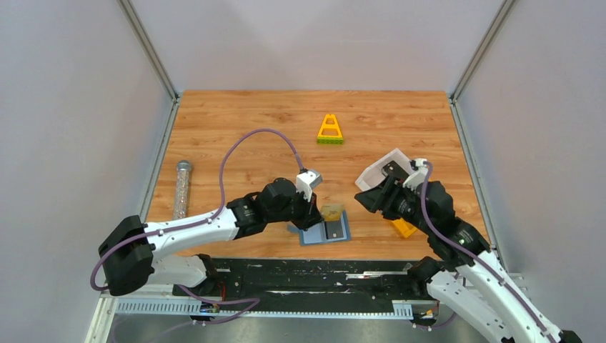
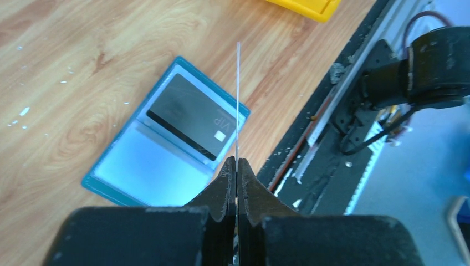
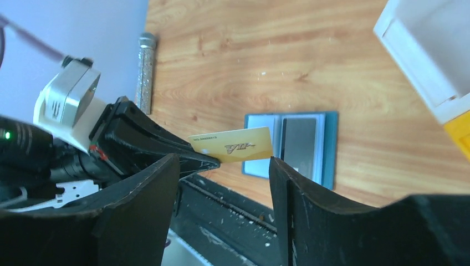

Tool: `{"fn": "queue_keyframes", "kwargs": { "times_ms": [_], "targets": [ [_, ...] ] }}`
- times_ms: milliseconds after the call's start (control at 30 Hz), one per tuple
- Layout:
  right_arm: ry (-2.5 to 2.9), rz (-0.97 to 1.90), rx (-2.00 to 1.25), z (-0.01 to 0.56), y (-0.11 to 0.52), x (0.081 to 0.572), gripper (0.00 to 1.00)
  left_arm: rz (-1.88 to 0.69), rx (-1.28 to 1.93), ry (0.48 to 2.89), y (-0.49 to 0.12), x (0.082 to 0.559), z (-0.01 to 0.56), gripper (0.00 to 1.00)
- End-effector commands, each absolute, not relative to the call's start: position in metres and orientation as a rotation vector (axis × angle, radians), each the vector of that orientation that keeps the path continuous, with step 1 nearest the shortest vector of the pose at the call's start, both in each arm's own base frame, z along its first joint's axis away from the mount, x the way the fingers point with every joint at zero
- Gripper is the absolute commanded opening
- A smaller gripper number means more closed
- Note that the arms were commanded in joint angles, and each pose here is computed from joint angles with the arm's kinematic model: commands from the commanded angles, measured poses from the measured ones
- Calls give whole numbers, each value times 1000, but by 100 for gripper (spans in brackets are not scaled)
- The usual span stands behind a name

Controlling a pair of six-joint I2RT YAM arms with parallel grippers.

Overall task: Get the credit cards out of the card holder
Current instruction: Place the credit card in the storage box.

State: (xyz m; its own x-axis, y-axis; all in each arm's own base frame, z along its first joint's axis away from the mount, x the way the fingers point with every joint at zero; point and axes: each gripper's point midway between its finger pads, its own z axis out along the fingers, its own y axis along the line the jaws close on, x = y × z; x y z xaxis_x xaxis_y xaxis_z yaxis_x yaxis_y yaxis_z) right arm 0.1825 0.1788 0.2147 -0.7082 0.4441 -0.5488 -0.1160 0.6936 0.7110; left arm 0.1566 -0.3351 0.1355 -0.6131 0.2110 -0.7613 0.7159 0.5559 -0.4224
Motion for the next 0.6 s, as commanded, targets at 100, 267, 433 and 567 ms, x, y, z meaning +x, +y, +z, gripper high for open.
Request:
{"fn": "queue_keyframes", "kwargs": {
  "times_ms": [100, 267, 433, 567],
  "targets": [
    [1865, 991, 65, 250, 166, 177, 60, -1258, 616, 2135, -349, 143, 191, 0],
    [1900, 1127, -42, 247, 188, 162, 59, -1437, 515, 2141, -355, 139, 213, 0],
    [1944, 1165, -53, 234, 197, 161, 58, -1572, 427, 2107, -354, 138, 228, 0],
    [1945, 1212, -60, 229, 203, 161, 59, -1661, 362, 2061, -349, 141, 234, 0]
  ]
}}
